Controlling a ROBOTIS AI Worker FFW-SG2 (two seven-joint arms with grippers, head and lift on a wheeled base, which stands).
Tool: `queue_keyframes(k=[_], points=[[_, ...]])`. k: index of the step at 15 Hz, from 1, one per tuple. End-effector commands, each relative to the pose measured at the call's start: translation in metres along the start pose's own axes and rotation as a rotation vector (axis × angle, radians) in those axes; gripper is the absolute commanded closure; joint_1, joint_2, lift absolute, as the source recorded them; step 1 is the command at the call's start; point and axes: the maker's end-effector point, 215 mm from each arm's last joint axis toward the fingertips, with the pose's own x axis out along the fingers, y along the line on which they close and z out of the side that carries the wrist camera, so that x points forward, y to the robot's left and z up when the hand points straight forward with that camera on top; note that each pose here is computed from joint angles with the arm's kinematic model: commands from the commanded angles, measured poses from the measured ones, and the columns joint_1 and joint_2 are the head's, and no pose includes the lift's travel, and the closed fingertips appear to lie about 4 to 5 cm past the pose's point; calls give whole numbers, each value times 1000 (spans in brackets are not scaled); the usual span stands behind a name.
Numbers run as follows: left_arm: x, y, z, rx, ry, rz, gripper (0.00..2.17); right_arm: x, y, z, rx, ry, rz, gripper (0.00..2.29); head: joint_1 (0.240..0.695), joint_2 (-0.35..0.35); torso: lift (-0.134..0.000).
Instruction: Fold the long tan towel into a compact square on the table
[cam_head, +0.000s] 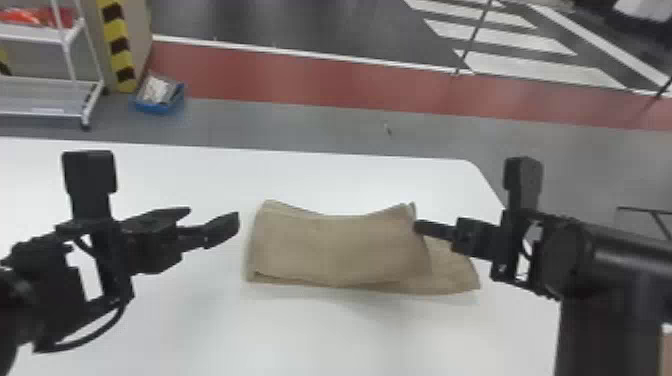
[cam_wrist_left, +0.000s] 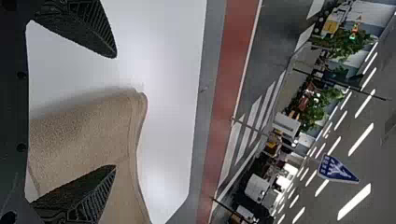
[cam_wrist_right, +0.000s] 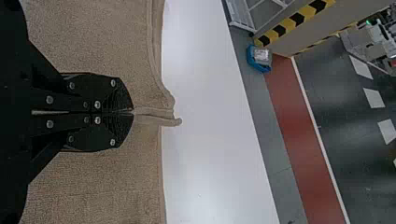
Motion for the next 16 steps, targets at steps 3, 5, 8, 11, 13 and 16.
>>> queue_keyframes(k=[3, 5, 8, 11, 13, 16], points=[[-1, 0, 0, 2, -1, 0, 33, -35, -64, 7, 75, -35, -63, 1295, 695, -314, -124], [2, -3, -1, 1, 2, -2, 33, -21, -75, -14, 102, 15, -69, 1295, 695, -344, -124], [2, -5, -2, 5, 2, -1, 33, -6, -65, -24, 82, 45, -48, 1295, 695, -350, -124], [-3, 1, -4, 2, 5, 9, 33, -38, -58, 9, 70, -61, -33, 1295, 695, -350, -124], [-3, 1, -4, 0, 3, 8, 33, -58, -74, 14, 116, -100, -33, 1295, 695, -350, -124], [-1, -3, -5, 2, 6, 0, 33, -68, -118, 5, 160, -88, -81, 1295, 695, -350, -124]])
